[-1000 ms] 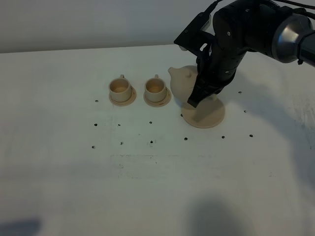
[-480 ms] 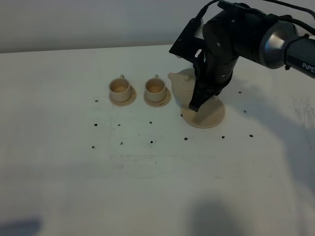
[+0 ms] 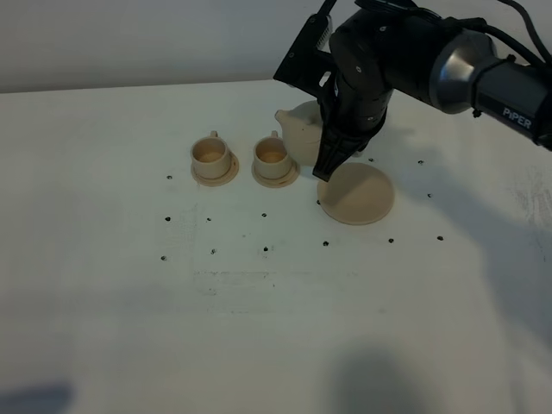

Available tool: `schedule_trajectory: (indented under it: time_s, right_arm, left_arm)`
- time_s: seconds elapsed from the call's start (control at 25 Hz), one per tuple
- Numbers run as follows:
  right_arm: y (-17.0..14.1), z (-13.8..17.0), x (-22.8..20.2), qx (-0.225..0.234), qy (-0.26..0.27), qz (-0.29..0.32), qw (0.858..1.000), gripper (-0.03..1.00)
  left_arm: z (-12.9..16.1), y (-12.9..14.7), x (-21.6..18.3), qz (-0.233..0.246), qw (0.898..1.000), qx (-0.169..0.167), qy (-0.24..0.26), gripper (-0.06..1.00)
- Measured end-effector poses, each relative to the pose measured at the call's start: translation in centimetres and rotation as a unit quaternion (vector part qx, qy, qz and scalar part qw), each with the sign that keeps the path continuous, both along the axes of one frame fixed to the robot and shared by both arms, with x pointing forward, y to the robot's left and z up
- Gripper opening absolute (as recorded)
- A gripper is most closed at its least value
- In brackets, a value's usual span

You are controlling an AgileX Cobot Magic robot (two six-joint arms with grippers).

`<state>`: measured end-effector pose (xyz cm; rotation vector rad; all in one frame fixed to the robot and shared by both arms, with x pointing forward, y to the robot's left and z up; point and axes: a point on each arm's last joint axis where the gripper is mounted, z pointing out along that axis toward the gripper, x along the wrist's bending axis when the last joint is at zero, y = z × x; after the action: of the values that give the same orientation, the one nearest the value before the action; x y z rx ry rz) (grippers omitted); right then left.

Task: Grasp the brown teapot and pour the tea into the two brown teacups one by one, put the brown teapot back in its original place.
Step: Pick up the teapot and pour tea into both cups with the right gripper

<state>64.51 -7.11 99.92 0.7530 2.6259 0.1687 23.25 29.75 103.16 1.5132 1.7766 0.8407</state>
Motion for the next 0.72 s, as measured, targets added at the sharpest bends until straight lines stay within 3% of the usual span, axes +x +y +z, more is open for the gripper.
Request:
schedule_trajectory:
  time_s: [0.72]
  right_arm:
    - [0.03,-0.35,0.82,-0.059,-0.019,0.012,0.998,0.1]
  left_arm:
    - [0.0,0.0,0.0,0.0,1.0,0.0,0.0,0.31]
